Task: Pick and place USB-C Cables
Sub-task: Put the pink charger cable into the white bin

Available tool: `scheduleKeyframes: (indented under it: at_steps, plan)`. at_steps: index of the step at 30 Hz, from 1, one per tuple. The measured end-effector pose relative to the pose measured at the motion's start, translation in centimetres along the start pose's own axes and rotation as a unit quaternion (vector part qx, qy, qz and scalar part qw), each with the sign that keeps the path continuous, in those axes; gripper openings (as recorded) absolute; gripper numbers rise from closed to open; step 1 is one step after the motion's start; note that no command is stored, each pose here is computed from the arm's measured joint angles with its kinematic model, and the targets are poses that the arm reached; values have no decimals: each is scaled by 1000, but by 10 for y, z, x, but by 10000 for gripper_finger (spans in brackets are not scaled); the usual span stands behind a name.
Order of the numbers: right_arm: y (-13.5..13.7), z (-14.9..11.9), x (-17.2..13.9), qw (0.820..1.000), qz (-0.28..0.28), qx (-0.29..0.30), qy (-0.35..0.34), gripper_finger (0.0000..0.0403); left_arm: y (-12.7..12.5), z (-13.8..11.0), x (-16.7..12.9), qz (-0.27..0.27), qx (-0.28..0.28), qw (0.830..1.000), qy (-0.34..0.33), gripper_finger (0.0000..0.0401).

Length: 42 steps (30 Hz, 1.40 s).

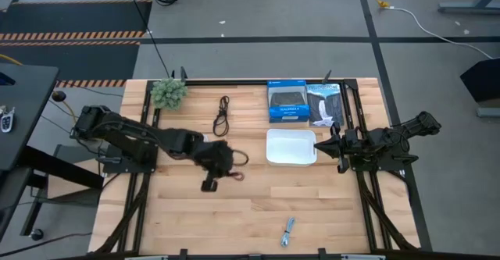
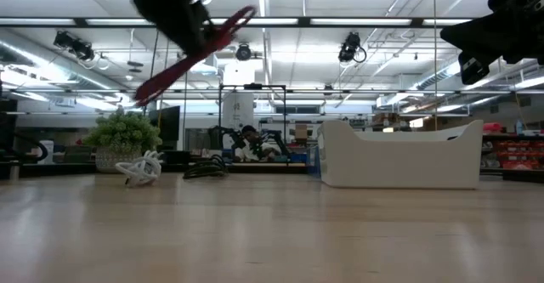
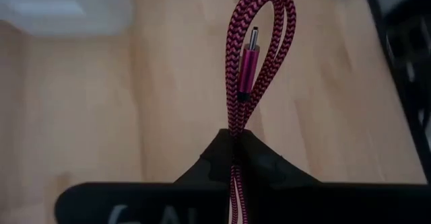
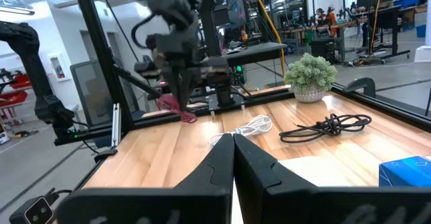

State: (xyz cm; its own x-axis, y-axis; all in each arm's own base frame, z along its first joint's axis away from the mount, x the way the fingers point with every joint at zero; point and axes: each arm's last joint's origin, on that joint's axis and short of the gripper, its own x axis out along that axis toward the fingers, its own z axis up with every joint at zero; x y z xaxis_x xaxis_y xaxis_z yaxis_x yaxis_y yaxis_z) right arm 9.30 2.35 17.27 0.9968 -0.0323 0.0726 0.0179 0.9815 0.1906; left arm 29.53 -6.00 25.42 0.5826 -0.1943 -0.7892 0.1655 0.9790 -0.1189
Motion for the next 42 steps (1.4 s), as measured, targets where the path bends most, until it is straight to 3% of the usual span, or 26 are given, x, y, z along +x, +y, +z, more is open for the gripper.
scheduleKeyframes:
  at_steps: [6,12,20,34,42]
  plan:
    - [0,0,0,1000,0,0,0,14,20,27,-12,20,-21,995,-93,15]
    - [0,0,0,1000,0,0,0,14,37,53,-27,42,-29,978,-204,15]
    - [0,0,0,1000,0,0,0,14,57,78,-48,87,-34,928,-362,15]
    - [0,0,0,1000,0,0,0,14,84,96,-82,118,-35,843,-523,16]
    - [0,0,0,1000,0,0,0,14,93,106,-60,119,-22,804,-583,16]
